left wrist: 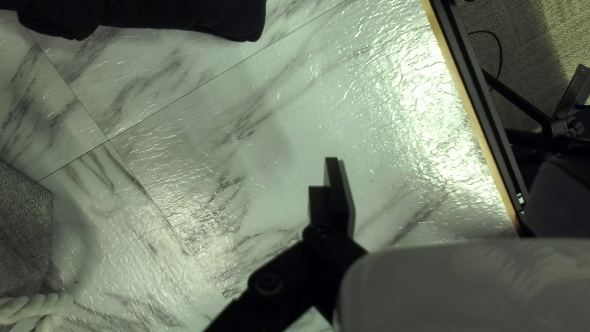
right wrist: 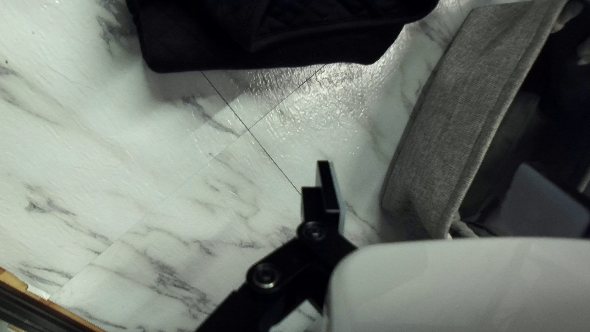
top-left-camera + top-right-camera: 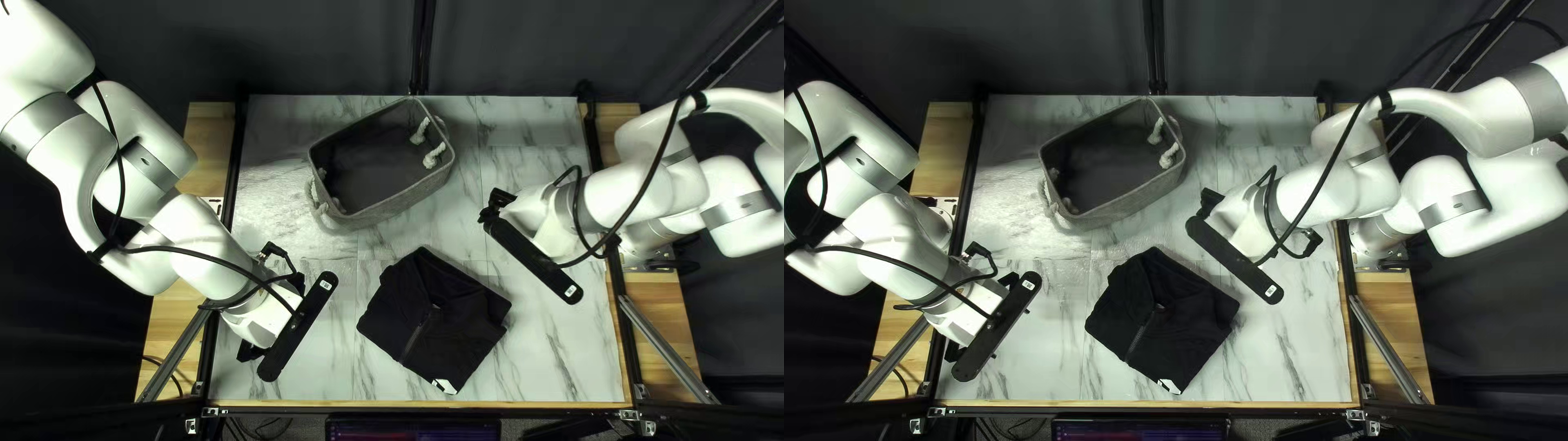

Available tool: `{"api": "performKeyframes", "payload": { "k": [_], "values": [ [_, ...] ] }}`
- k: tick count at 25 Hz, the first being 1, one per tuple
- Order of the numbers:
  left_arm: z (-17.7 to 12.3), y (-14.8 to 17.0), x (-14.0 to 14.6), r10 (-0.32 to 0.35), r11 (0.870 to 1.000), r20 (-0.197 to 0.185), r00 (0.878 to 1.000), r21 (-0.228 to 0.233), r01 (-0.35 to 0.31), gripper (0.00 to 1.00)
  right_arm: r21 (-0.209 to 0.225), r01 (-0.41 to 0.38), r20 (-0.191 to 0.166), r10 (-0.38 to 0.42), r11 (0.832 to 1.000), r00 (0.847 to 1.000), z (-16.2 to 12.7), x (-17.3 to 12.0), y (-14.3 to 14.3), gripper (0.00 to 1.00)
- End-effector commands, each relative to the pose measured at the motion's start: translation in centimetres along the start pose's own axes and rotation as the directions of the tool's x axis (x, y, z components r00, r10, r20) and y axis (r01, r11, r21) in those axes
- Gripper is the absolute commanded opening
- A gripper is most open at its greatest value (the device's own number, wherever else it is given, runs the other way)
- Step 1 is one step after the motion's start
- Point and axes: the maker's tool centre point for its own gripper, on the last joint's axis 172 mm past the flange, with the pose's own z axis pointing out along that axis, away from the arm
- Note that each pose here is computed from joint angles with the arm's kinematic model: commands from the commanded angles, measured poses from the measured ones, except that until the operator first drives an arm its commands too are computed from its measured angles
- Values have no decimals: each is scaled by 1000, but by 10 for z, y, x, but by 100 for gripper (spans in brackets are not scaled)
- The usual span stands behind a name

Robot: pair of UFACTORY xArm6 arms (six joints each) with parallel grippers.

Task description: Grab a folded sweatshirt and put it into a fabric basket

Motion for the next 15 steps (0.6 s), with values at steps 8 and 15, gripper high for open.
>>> {"api": "performKeyframes", "payload": {
  "k": [8, 15],
  "values": [
    [-54, -40, 5, -32, 999, -32, 999, 37, 34, 100, -3, 75, 56, -75, 997, 996, 14, 37, -72, 100],
    [-52, -90, 35, -32, 999, -73, 997, 9, 33, 100, -18, 153, 45, -152, 988, 987, 34, 58, -121, 100]
  ]
}}
